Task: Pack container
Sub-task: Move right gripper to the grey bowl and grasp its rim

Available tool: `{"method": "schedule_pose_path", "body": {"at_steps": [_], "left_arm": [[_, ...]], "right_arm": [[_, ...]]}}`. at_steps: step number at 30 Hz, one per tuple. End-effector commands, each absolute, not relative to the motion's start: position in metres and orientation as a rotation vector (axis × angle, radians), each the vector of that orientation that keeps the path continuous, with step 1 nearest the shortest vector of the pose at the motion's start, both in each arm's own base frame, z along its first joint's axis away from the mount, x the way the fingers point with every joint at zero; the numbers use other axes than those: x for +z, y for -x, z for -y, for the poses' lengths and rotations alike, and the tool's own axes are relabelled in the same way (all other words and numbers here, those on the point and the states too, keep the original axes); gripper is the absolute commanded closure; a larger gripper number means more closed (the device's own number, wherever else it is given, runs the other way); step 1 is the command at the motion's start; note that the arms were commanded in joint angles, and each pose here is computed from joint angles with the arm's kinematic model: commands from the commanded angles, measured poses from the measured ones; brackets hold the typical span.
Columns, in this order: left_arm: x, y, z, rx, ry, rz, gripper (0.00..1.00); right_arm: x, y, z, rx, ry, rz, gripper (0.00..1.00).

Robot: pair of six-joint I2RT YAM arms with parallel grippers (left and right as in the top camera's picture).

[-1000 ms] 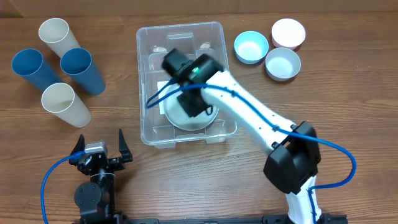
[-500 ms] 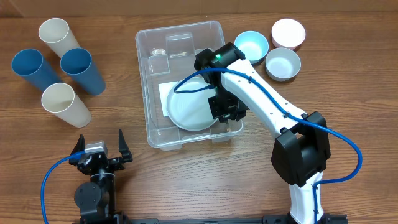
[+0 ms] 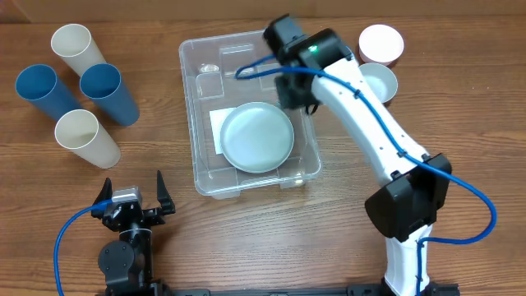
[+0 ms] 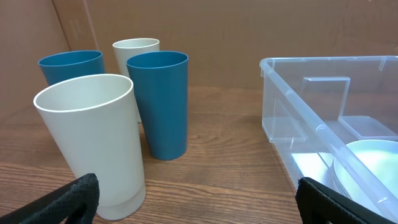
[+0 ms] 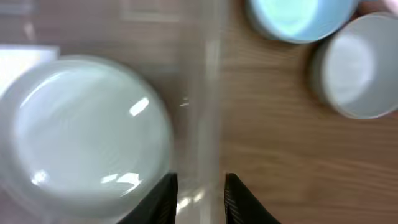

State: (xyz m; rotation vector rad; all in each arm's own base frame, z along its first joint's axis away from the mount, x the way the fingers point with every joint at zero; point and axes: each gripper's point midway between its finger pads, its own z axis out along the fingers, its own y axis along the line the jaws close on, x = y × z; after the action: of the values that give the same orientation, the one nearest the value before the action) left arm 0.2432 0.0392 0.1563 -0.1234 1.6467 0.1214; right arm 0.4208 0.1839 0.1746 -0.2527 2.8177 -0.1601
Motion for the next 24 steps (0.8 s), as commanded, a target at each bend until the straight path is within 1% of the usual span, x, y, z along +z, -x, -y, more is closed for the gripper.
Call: {"method": "schedule_pose_path", "body": {"at_steps": [1,3,5,7,10,13,16,20,24], "left_arm": [[0.156,-0.243,-0.041,0.137,0.117,-1.645,0.0],[0.156,-0.243,-0.041,0.137,0.117,-1.645,0.0],[0.156,-0.243,-0.041,0.137,0.117,-1.645,0.0],[0.156,-0.243,-0.041,0.137,0.117,-1.645,0.0],[0.156,-0.243,-0.041,0.137,0.117,-1.645,0.0],[0.156,-0.243,-0.041,0.137,0.117,-1.645,0.0],[0.156,-0.243,-0.041,0.137,0.117,-1.645,0.0],[0.156,-0.243,-0.041,0.137,0.117,-1.645,0.0],[0.156,-0.243,-0.041,0.137,0.117,-1.645,0.0]], "right_arm": [[0.194,-0.442,-0.112,-0.303,0.068,-2.774,0.75],[0.187,-0.432,-0.076,-0.295,-0.058,-2.869,0.77],[0.179,-0.406,-0.059,-0.212,-0.156,-3.015,0.78],[0.177,-0.39,-0.069,-0.153,-0.142,-3.087,0.79],[0.173,-0.377,-0.102,-0.065,-0.055,-3.131,0.78],[0.162,-0.36,-0.132,-0.071,0.002,-3.175,0.78],[0.142,-0.341,-0.14,-0.124,0.011,-3.244,0.78],[0.125,-0.328,-0.147,-0.15,0.027,-3.288,0.78],[0.125,-0.324,-0.158,-0.117,0.047,-3.296,0.78]]}}
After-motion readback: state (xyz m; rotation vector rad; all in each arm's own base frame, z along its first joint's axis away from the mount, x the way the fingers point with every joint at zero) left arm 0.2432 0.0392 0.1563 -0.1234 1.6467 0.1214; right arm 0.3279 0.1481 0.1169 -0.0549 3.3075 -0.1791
